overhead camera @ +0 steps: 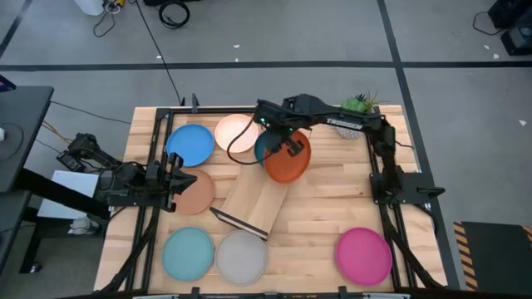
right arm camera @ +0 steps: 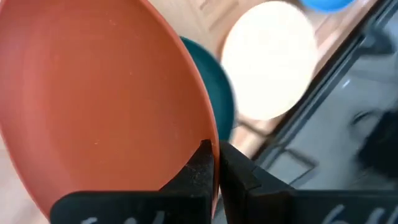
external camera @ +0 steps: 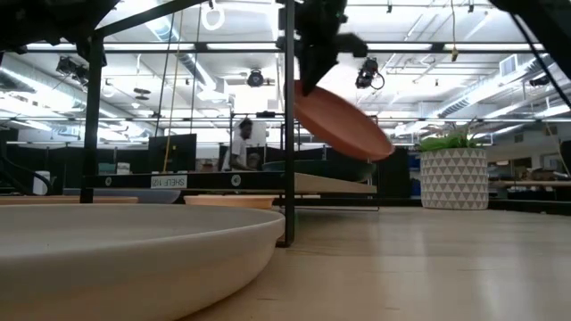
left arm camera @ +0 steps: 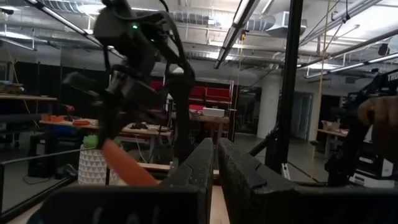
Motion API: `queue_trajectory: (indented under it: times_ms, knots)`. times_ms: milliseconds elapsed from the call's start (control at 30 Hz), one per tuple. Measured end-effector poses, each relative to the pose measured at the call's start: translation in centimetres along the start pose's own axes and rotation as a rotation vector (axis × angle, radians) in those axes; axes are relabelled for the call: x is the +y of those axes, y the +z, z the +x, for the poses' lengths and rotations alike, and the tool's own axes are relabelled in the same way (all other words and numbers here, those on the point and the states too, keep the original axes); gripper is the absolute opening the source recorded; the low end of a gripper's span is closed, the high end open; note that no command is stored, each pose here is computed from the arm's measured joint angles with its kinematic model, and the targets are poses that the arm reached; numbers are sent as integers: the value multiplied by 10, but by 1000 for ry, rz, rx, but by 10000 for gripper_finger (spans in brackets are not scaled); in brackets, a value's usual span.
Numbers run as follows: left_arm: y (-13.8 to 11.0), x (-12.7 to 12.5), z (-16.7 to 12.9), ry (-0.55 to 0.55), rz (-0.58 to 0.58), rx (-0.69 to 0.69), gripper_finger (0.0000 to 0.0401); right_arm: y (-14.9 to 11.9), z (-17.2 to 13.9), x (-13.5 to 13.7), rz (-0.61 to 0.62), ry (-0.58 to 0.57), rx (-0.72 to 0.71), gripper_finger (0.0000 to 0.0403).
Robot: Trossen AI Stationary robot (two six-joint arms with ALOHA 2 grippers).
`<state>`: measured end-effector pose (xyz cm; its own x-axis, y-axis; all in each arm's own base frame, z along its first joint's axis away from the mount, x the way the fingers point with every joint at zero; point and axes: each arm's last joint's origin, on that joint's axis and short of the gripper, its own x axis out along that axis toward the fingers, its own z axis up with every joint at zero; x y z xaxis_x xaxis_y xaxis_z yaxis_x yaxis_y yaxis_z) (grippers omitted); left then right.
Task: Place and stack plates onto a shelf
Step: Stack the orange plate on top of the dark green plate on the shelf
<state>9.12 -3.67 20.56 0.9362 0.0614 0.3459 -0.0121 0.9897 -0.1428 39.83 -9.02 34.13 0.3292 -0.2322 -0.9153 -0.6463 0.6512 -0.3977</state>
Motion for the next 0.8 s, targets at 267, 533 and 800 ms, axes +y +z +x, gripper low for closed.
queue_trajectory:
  times_ms: [267, 533, 800]
  knots:
    - [0, 0, 0, 0, -18, 3, 32, -8, 6, -28, -57, -57, -31, 15]
    - [-1, 0, 0, -1, -52, 13, 32, -24, 20, -33, -19, -2, -77, 21]
    - [-2, 0, 0, -1, -63, 17, 32, -25, 33, -30, 13, -18, 8, 61]
